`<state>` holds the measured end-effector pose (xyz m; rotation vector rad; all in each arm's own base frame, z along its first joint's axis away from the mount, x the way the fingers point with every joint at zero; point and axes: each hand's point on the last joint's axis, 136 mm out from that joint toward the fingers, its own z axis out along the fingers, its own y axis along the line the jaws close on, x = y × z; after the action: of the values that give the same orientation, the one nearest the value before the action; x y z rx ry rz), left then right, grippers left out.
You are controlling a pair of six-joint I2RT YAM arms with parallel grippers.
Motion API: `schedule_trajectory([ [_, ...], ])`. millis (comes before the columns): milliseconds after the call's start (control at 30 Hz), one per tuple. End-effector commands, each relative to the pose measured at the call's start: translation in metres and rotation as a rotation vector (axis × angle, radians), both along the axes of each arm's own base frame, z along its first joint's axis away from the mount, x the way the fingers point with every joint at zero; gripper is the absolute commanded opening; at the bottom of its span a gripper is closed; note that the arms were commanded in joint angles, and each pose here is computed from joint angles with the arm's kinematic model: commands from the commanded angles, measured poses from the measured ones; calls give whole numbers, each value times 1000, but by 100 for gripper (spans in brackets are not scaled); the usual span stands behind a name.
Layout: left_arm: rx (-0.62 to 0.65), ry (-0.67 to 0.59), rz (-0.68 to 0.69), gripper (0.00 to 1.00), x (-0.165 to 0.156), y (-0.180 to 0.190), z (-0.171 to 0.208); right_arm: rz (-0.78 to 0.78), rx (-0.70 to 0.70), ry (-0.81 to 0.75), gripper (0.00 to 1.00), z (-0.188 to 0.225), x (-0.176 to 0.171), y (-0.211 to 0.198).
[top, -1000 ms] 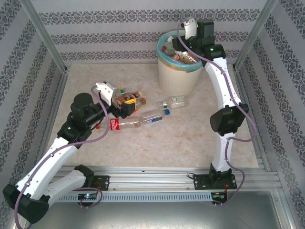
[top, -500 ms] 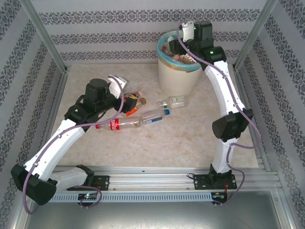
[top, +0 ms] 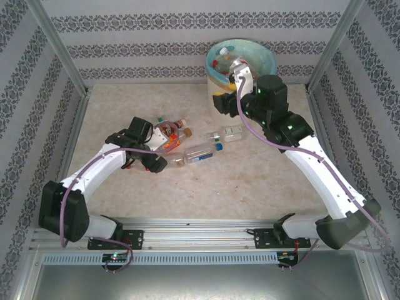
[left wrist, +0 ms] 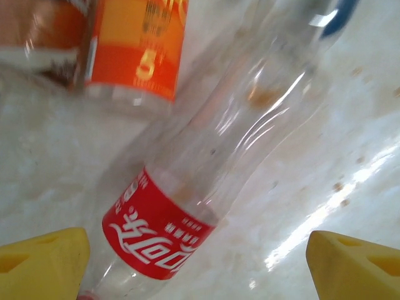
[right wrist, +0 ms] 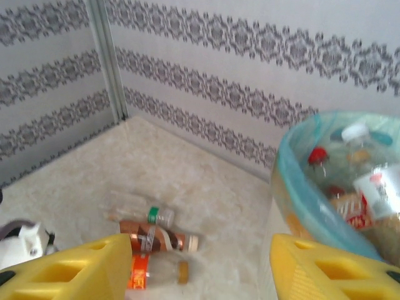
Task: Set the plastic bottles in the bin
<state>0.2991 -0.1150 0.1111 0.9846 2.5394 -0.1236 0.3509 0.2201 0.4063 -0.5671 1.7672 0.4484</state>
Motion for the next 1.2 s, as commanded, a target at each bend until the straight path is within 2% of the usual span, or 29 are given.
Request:
schedule_trajectory([
  [0,41,43,-63,90,-6,12,-20,-45,37,-41,61,9,-8,-12],
  [100,28,43,-54,90,-3,9,-30,-56,24,-44,61,9,-15,-18],
  [467,7,197,-51,85,-25,1,-61,-41,49,-67,62,18,-31,-24],
  [933,-25,250,-100,78,-44,-16,-66,-113,55,-63,63,0,-51,-49],
  [1000,-10,267,-101,77,-47,-14,-69,-116,59,-61,63,-1,-51,-49],
  [1167,121,307,-123,78,-58,0,-86,-122,61,-54,63,-4,-50,-50],
])
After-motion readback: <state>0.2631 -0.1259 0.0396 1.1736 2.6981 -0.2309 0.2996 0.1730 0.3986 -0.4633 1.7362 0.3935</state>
